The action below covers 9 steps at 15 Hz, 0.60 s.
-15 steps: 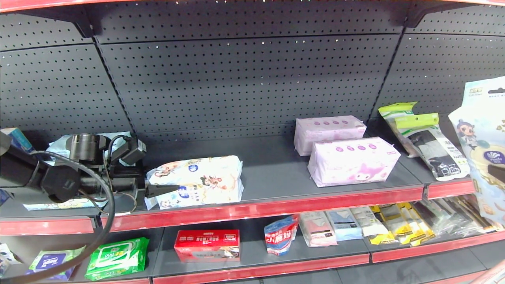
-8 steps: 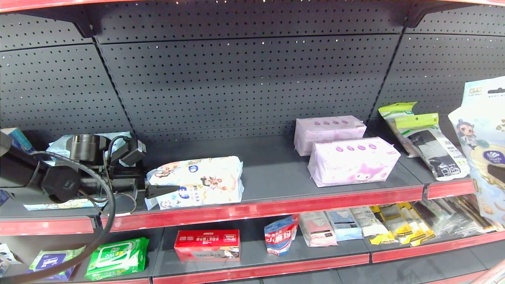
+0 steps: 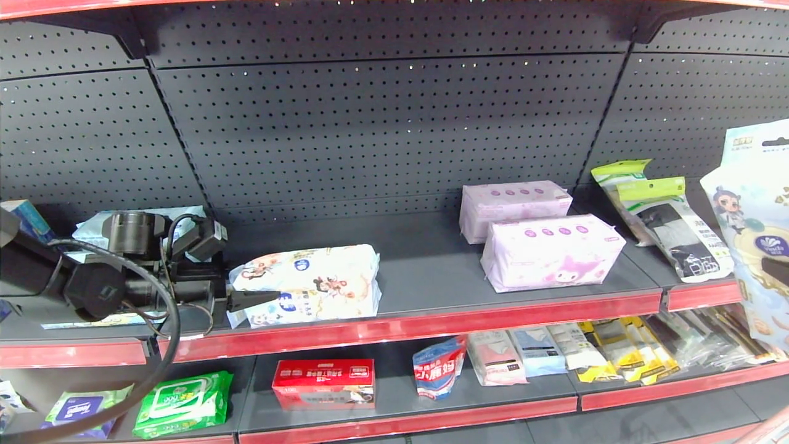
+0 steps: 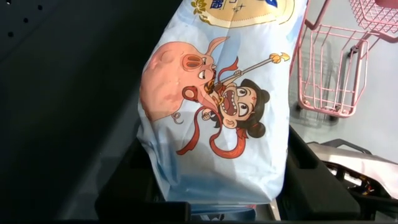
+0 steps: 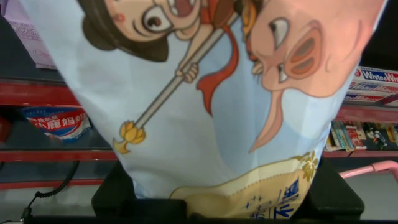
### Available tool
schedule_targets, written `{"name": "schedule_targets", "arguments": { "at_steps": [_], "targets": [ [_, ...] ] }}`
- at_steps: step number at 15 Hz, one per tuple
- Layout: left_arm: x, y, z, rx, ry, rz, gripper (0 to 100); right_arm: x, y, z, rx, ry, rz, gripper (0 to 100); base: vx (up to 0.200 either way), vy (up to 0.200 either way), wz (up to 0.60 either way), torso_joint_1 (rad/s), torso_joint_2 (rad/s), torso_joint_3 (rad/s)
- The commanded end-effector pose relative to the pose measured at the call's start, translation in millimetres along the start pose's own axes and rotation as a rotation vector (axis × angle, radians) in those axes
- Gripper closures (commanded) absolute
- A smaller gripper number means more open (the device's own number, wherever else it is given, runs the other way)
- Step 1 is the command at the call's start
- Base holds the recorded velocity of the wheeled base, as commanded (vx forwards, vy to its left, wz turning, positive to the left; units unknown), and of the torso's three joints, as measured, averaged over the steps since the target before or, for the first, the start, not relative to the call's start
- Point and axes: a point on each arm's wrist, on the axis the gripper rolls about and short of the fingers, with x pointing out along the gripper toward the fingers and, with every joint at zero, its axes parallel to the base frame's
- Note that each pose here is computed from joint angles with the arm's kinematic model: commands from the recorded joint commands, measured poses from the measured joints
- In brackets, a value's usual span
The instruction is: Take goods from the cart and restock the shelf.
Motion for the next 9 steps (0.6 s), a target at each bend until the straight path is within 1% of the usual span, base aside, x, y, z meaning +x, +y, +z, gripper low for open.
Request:
{"name": "schedule_targets", "arguments": {
  "at_steps": [1, 7, 8, 9],
  "targets": [
    [-0.1, -0.7, -0.6, -0.006, -0.002, -0.005, 100, 0.4, -0.1, 0.2, -0.001, -0.001, 0.0, 100, 0.0, 0.0, 0.0, 0.0, 0.0, 0.0],
    [-0.1, -1.7, -1.6, -0.01, 0.001, -0.007, 100, 0.4, -0.1, 0.2, -0.001, -0.001, 0.0, 100, 0.0, 0.0, 0.0, 0.0, 0.0, 0.0],
    [-0.1, -1.6, -1.5, -0.008, 0.0, -0.007, 0, 0.4, -0.1, 0.2, -0.001, -0.001, 0.0, 100, 0.0, 0.0, 0.0, 0.0, 0.0, 0.0],
    [-0.1, -1.4, -1.4, -0.008, 0.001, -0.006, 0, 0.4, -0.1, 0.2, -0.001, -0.001, 0.0, 100, 0.0, 0.0, 0.0, 0.0, 0.0, 0.0]
  ]
}}
